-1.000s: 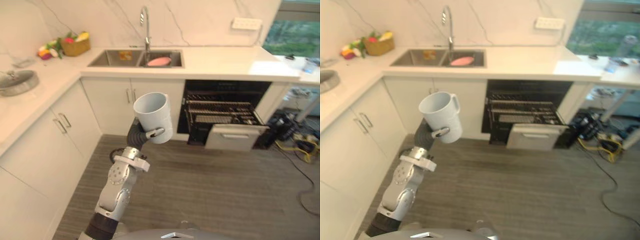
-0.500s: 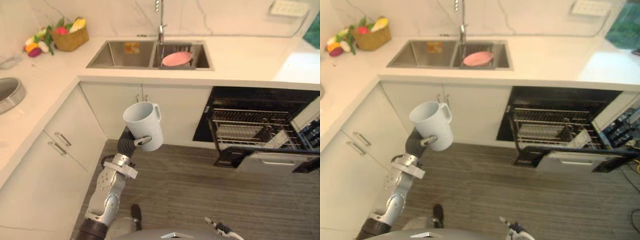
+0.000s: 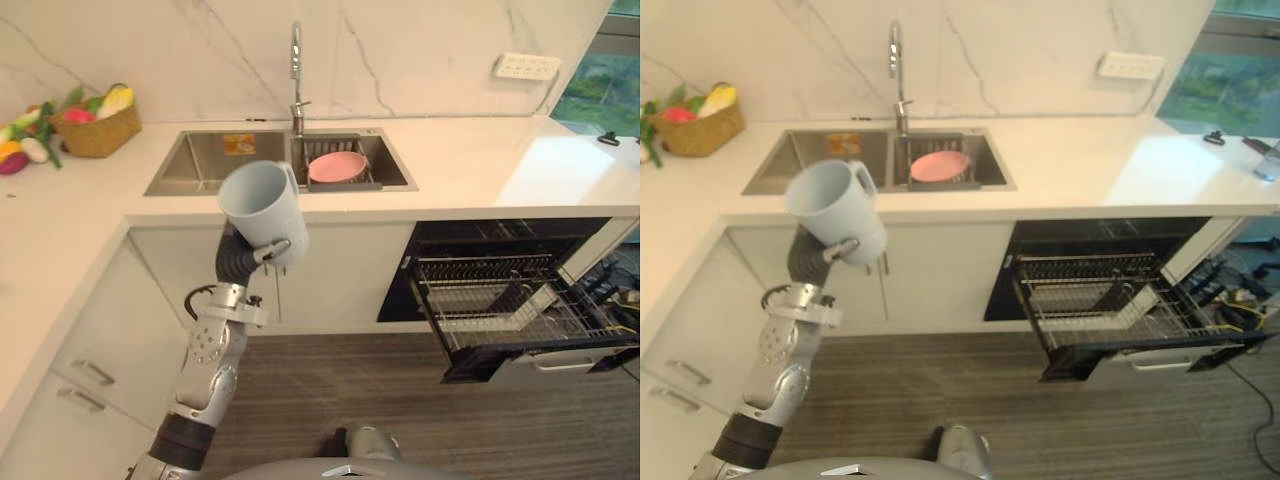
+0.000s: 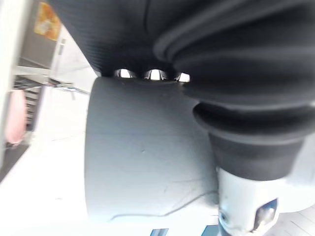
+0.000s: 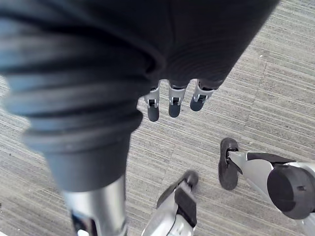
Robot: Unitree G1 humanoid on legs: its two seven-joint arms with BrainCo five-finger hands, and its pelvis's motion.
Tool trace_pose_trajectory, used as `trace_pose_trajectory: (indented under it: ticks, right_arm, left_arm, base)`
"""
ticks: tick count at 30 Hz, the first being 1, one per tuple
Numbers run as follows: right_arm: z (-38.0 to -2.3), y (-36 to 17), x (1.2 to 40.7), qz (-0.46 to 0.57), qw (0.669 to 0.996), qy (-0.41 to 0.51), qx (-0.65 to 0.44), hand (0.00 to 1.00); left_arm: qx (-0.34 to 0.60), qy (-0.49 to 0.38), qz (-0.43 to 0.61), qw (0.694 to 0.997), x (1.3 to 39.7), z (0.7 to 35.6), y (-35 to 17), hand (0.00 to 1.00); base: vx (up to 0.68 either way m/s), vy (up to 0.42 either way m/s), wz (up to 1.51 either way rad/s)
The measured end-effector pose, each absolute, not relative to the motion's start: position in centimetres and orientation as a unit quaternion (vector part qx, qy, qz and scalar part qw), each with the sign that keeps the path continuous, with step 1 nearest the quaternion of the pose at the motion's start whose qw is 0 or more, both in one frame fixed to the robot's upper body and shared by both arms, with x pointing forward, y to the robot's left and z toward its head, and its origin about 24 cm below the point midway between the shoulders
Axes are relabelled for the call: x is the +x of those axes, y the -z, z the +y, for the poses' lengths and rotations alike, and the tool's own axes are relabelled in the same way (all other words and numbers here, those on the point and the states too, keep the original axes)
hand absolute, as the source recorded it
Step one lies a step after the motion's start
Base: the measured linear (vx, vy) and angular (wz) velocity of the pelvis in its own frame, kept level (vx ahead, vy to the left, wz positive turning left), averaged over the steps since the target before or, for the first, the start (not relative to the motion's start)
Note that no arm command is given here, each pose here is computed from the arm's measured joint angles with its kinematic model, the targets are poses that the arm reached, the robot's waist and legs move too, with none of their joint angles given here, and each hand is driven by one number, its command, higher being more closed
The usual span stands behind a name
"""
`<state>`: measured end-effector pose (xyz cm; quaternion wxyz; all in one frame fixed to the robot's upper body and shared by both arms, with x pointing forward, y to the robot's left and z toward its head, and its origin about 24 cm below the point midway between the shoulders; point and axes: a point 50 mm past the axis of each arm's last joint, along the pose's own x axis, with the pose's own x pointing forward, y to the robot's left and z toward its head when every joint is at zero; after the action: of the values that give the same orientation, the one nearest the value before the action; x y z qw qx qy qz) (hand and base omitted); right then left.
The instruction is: Walk over to the sink, pick up the cup, carry it to the dishwasher, place the cup inside the dishwasher, then close the dishwasher door
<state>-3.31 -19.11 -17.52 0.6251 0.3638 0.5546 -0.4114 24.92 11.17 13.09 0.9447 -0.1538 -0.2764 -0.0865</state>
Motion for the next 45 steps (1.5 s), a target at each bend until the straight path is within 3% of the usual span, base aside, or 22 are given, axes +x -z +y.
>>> trace_pose_trajectory:
  ticks: [4,11,21,26,31,38,45]
  right_arm:
    - [-17.8,17.6,-4.2,0.574,0.615,0.399,0.364,0.00]
    - [-19.9,17.2,-4.0,0.572,0.650,0.383,0.321,0.00]
    - [-21.9,16.8,-1.4,0.563,0.702,0.336,0.278,0.00]
    - [-20.5,17.1,-2.4,0.572,0.678,0.352,0.299,0.00]
    - [-20.1,17.1,-2.9,0.562,0.665,0.374,0.319,0.00]
    - [-21.5,17.0,-1.1,0.536,0.699,0.373,0.292,0.00]
    - [-22.2,16.9,-1.2,0.533,0.695,0.388,0.286,0.00]
  left_arm:
    - [-0.173,0.042,-0.352,0.919,24.1,10.2,-16.0,1.00]
    - [-0.206,0.032,-0.371,0.905,23.7,7.7,-17.5,1.00]
    - [-0.182,-0.079,-0.424,0.884,21.8,11.1,-18.7,1.00]
    - [-0.169,-0.142,-0.402,0.889,22.0,13.1,-17.4,1.00]
    - [-0.167,-0.142,-0.382,0.898,22.1,13.2,-16.5,1.00]
    - [-0.161,-0.097,-0.326,0.926,23.2,12.4,-14.4,1.00]
    - [-0.169,-0.100,-0.298,0.934,23.1,12.8,-13.5,1.00]
  base:
    - [0.44,-0.072,-0.02]
    - [0.32,-0.091,-0.31]
    - [0.19,0.120,-1.05]
    - [0.23,0.219,-0.43]
    - [0.11,0.052,-0.27]
    - [-0.06,-0.035,-0.30]
    - [0.00,-0.187,0.00]
